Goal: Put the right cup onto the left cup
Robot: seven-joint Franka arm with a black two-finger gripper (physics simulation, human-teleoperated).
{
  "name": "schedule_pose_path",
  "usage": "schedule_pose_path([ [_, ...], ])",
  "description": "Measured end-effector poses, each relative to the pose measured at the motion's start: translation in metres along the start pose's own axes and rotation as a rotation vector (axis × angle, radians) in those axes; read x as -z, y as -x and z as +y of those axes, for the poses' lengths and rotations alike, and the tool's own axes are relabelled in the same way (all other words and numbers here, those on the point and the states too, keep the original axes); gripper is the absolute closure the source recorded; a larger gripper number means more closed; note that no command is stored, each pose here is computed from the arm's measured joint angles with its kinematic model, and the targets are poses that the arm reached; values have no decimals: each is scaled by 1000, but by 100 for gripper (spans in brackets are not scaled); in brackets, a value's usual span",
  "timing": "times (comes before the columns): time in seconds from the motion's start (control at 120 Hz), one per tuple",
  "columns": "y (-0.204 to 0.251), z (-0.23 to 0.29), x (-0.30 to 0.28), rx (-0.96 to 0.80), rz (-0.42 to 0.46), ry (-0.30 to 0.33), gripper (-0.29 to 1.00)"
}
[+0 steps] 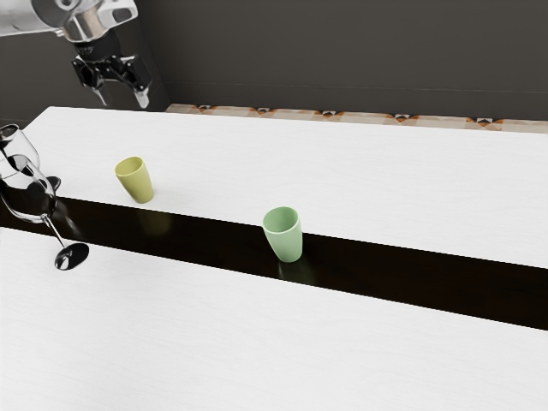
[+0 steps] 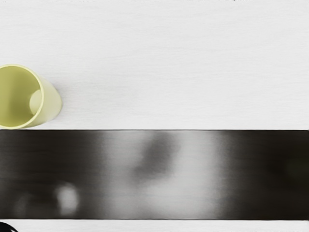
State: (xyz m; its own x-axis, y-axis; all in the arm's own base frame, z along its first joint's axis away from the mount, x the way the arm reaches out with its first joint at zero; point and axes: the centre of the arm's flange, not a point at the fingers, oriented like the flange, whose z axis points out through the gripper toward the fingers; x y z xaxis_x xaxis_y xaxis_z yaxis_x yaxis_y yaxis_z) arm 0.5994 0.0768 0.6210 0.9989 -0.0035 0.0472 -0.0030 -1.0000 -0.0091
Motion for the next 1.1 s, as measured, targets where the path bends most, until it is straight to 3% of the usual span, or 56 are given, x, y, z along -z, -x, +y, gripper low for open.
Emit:
schedule_pose_path([
  [0.233,-5,23,-8,-45,4,6,1],
  [0.492,-28,158,-112,-3,-85,13,2],
  [0.758,17,283,-166,38,-123,62,2],
  [0.983,45,306,-202,119,-169,46,2],
  [1.1,40,309,-218,162,-149,47,2],
])
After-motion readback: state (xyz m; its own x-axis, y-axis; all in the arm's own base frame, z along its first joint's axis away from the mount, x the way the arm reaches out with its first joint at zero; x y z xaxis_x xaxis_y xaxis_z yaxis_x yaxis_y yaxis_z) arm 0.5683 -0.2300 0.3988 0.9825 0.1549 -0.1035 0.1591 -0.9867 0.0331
